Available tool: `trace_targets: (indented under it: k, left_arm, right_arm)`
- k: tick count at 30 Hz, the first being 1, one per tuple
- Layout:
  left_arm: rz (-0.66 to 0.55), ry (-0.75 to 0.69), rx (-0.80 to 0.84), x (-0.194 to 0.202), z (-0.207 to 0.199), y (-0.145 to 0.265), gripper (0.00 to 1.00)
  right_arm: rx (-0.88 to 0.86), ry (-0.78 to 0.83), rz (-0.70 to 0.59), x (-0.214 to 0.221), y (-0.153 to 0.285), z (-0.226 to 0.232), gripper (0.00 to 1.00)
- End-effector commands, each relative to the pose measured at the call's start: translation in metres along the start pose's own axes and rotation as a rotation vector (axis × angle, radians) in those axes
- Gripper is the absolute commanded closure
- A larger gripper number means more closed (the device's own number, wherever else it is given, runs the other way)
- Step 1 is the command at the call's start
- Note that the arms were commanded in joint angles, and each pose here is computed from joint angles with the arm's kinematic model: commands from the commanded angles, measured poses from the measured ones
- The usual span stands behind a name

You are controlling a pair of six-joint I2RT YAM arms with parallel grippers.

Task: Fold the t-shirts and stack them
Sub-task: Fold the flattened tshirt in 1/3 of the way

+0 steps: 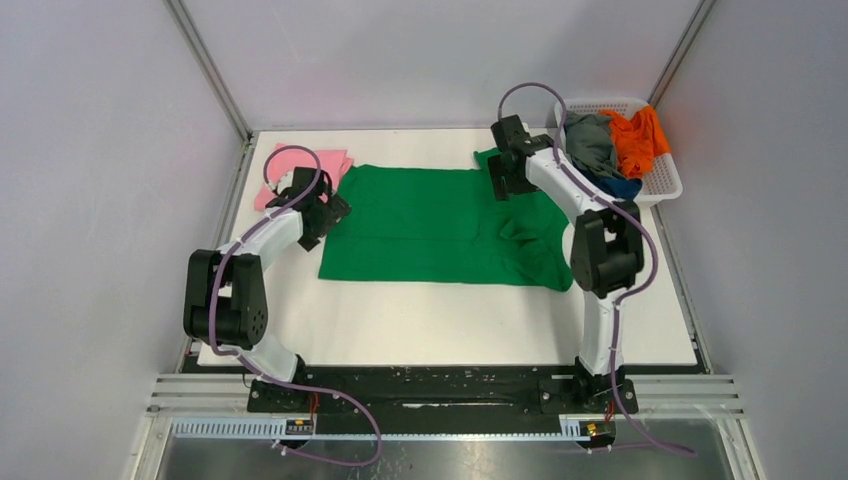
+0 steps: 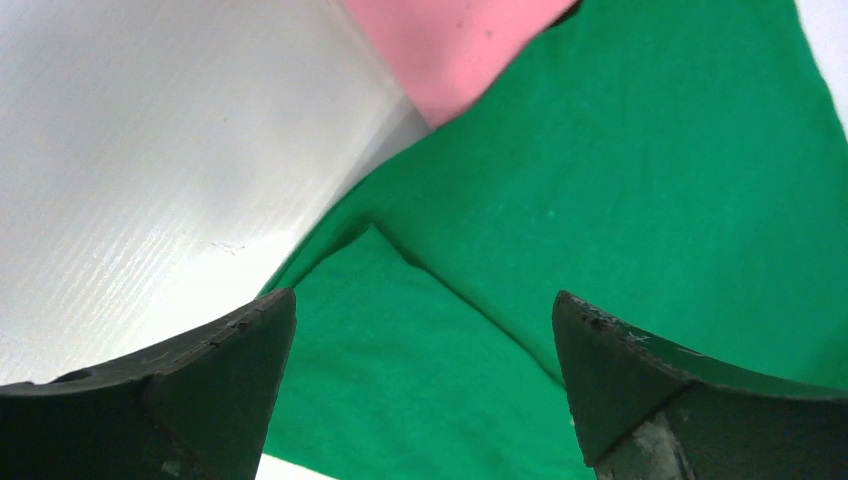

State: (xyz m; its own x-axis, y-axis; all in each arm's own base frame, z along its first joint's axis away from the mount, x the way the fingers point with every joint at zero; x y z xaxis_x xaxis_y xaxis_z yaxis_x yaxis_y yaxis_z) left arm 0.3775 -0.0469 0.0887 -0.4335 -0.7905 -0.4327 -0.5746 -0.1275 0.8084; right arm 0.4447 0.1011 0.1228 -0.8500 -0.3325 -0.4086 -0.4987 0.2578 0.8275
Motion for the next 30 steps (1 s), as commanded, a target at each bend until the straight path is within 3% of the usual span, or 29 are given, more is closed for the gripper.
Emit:
trace_targets:
  k: [1, 5, 9, 17, 24, 27, 30]
  left_arm:
    - [0.010, -0.030, 0.127, -0.005, -0.016, 0.031, 0.01]
    - [0.084, -0.053, 0.206, 0.014, -0.013, 0.040, 0.01]
    - [0.152, -0.050, 0.240, 0.033, -0.008, 0.035, 0.01]
    - [0.200, -0.057, 0.211, 0.046, 0.001, 0.018, 0.01]
    - [0.182, -0.071, 0.168, 0.041, 0.003, 0.014, 0.01]
    - [0.183, -0.074, 0.170, 0.040, 0.001, 0.015, 0.01]
    - [0.179, -0.072, 0.175, 0.039, 0.000, 0.017, 0.01]
  right_arm:
    - [-0.160, -0.105, -0.107, 0.016, 0.044, 0.010, 0.01]
    - [-0.487, -0.188, -0.095, 0.056, 0.059, 0.064, 0.01]
    - [-0.621, -0.214, -0.043, 0.084, 0.060, 0.098, 0.01]
    - [-0.473, -0.234, 0.002, 0.059, 0.010, 0.094, 0.01]
    - [-0.338, -0.432, 0.032, 0.022, -0.053, 0.059, 0.01]
    - [-0.263, -0.509, -0.014, 0.000, -0.059, 0.031, 0.00]
    - [-0.241, -0.475, -0.085, -0.017, -0.044, 0.015, 0.01]
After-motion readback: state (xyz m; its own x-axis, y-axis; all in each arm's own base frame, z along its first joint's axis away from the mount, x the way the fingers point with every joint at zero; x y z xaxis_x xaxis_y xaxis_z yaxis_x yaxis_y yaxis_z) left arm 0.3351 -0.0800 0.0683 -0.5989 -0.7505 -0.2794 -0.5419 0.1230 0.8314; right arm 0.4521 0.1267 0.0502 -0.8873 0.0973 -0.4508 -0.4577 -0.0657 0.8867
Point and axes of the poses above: each gripper's point midway between its finger pads, its own y axis back along the fingers, its own z axis along the line the jaws close on, x = y × z, the point moved 2 cm from there along y, back along the fingers, and after that the axes turned 8 degrees about y, right-handed, at the moved point
